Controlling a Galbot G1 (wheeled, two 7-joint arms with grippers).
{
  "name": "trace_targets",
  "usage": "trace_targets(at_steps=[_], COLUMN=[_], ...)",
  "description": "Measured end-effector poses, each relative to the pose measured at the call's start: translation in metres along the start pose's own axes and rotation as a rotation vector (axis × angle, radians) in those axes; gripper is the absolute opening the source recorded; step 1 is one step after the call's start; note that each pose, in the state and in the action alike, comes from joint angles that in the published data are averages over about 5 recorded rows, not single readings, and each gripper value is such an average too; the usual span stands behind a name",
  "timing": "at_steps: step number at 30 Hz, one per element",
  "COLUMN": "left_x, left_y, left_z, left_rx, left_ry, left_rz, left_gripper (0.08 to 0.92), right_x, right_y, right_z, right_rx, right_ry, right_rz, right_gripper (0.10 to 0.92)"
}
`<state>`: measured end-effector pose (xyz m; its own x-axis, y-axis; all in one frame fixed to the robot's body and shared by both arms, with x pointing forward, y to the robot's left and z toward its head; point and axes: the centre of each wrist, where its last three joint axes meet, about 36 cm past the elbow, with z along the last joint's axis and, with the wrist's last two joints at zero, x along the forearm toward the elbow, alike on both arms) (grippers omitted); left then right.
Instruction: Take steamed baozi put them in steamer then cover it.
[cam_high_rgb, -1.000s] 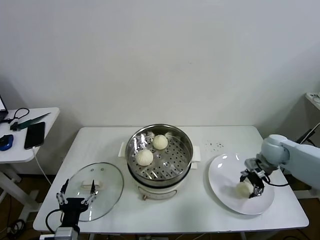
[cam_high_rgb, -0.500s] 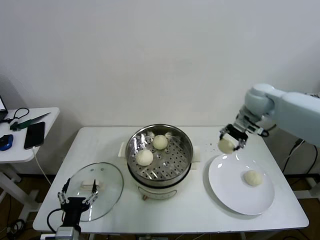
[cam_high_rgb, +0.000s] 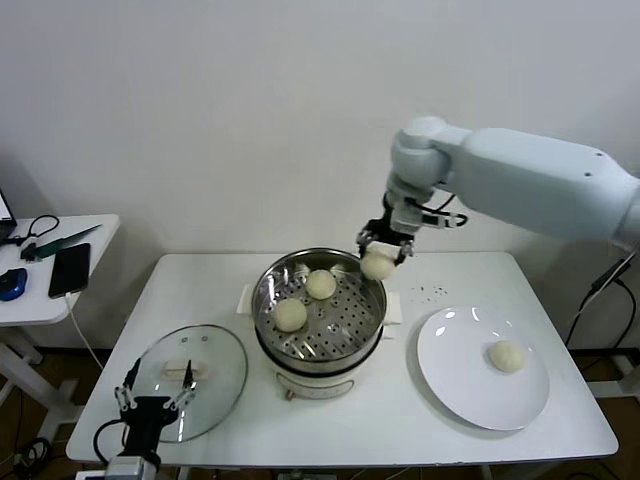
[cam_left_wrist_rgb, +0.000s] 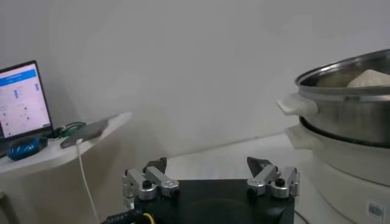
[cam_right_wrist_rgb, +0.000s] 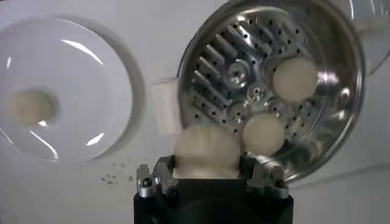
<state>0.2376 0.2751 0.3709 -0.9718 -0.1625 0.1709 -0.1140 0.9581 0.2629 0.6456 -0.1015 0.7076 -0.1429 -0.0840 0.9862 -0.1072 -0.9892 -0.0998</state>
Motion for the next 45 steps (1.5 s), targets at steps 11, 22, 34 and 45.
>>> trace_targets(at_steps=[11, 22, 34, 45], left_x=[0.004, 0.006, 0.006, 0.003], left_y=[0.007, 0.011, 0.009, 0.005], left_z=[0.006, 0.010, 0.013, 0.011], left_rx=[0.004, 0.009, 0.015, 0.016], left_ry=[0.013, 0.018, 0.022, 0.015], left_rz=[-0.015, -0.026, -0.025, -0.016], left_gripper=[0.823, 0.823, 0.823, 0.823], right_x=[-0.061, -0.102, -0.108, -0.063], right_y=[-0.059, -0.079, -0.086, -0.062], right_z=[-0.046, -0.075, -0.076, -0.038], right_rx=[0.226, 0.320, 0.328, 0.196], right_ry=[-0.083, -0.137, -0.124, -0.051], right_rz=[-0.061, -0.086, -0.082, -0.034], right_gripper=[0.687, 0.687, 0.820, 0.823])
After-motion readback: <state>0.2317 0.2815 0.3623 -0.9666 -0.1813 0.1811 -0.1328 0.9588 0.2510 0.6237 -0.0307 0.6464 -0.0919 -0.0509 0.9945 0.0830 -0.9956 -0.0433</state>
